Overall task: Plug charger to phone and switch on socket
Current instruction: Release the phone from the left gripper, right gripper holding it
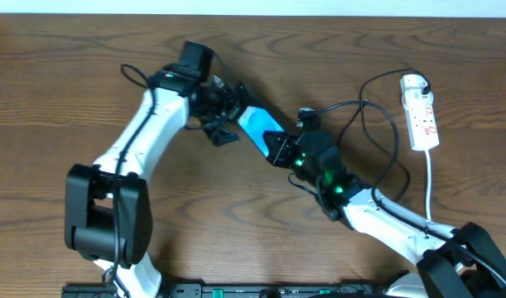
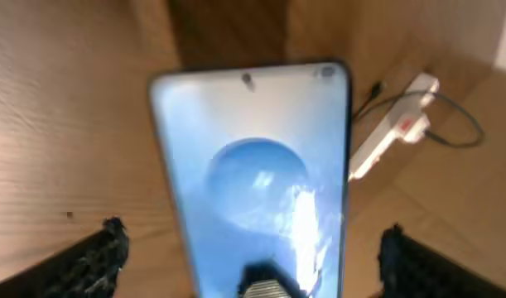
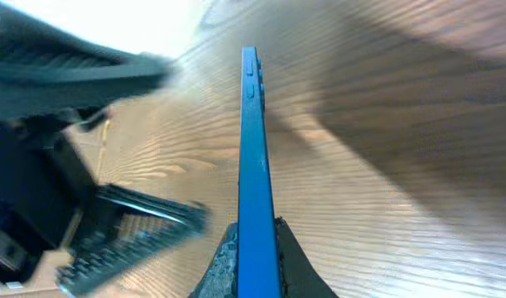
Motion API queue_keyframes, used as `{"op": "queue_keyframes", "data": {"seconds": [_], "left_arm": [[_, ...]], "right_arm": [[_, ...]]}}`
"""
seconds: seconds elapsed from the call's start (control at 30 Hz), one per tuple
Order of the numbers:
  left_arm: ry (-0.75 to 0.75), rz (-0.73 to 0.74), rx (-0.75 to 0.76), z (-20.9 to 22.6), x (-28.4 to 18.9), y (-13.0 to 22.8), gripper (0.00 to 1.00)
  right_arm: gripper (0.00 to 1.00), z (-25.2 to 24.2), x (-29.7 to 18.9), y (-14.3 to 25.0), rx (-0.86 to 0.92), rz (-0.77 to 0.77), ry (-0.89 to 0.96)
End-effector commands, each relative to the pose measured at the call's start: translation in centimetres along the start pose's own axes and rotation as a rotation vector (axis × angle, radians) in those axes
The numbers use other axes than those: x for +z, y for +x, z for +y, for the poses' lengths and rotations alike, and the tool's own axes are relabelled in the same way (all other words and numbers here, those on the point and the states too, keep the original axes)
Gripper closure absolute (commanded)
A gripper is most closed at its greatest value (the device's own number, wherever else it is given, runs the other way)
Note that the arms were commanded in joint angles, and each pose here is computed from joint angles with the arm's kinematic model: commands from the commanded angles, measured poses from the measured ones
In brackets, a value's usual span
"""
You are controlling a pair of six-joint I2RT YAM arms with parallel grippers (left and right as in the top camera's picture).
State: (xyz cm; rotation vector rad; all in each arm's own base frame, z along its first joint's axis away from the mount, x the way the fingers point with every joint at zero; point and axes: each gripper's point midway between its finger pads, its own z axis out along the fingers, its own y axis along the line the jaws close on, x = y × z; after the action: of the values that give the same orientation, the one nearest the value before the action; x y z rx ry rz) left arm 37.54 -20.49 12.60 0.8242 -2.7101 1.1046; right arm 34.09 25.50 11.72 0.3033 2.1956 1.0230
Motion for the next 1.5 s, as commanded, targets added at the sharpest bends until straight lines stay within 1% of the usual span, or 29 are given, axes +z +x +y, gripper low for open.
{"op": "queue_keyframes", "data": {"seconds": [0.0,0.03,0.07,0.1,0.13,0.17,0.2,0.3,0.37,0.43,0.5,0.53,0.57,0.63,0.73,0.8,0.83,0.97,1.03,1.27,1.47], "left_arm": [[0.103,-0.044,0.115,-0.3,-5.1,-1.9,0.02],[0.097,-0.058,0.122,0.5,-6.2,-2.2,0.01],[0.087,-0.075,0.143,1.5,-7.8,-2.4,0.01],[0.031,-0.112,0.129,3.4,-9.8,-2.5,0.01],[-0.007,-0.136,0.116,4.5,-10.8,-2.5,0.01],[-0.095,-0.184,0.106,6.8,-13.1,-2.0,0.01],[-0.119,-0.198,0.108,7.5,-14.1,-1.5,0.01],[-0.127,-0.220,0.148,8.1,-15.6,0.0,0.01],[-0.129,-0.233,0.241,8.4,-16.6,2.3,0.01],[-0.127,-0.246,0.290,9.1,-16.7,3.8,0.01],[-0.116,-0.271,0.304,10.2,-16.4,5.2,0.01],[-0.097,-0.296,0.264,11.3,-15.7,5.8,0.01],[-0.061,-0.318,0.177,12.1,-14.8,6.0,0.01],[-0.015,-0.322,0.104,12.4,-14.0,5.9,0.01],[0.096,-0.273,0.038,11.5,-12.7,5.9,0.01],[0.170,-0.227,-0.007,10.8,-11.9,6.0,0.01],[0.180,-0.214,-0.022,10.7,-11.7,6.0,0.01],[0.182,-0.138,-0.153,11.2,-10.4,5.6,0.01],[0.184,-0.107,-0.178,11.2,-9.9,5.6,0.01],[0.138,-0.026,-0.212,11.5,-7.6,6.0,0.02],[0.154,-0.011,-0.207,9.9,-6.5,6.2,0.02]], "right_arm": [[0.99,1.1,-1.9,-3.4,0.059,-0.042,-0.047],[0.99,0.9,-2.2,-3.8,0.111,-0.032,-0.053],[0.99,0.9,-2.5,-4.1,0.216,0.007,-0.088],[0.99,0.8,-2.7,-4.1,0.281,0.031,-0.102],[0.99,0.7,-2.8,-4.2,0.342,0.054,-0.114],[0.99,0.7,-3.0,-4.2,0.398,0.073,-0.124],[0.99,0.8,-3.0,-4.2,0.433,0.085,-0.131],[0.99,1.5,-3.1,-4.2,0.493,0.105,-0.162],[0.99,2.6,-3.3,-4.1,0.509,0.125,-0.206],[0.99,3.0,-3.3,-3.8,0.515,0.136,-0.214],[0.99,3.3,-3.2,-3.4,0.512,0.146,-0.214],[0.99,3.5,-3.1,-2.9,0.529,0.161,-0.214],[0.99,3.6,-3.0,-2.6,0.527,0.167,-0.213],[0.99,3.7,-2.9,-2.4,0.526,0.176,-0.212],[0.99,3.7,-2.8,-1.8,0.540,0.195,-0.203],[0.99,3.3,-2.7,-1.1,0.581,0.215,-0.175],[0.99,3.1,-2.7,-1.0,0.588,0.220,-0.166],[0.99,2.4,-2.7,-0.3,0.606,0.237,-0.126],[0.99,2.3,-2.7,-0.2,0.610,0.240,-0.124],[0.99,2.4,-2.8,0.2,0.646,0.269,-0.119],[0.99,2.4,-2.8,0.4,0.656,0.281,-0.118]]}}
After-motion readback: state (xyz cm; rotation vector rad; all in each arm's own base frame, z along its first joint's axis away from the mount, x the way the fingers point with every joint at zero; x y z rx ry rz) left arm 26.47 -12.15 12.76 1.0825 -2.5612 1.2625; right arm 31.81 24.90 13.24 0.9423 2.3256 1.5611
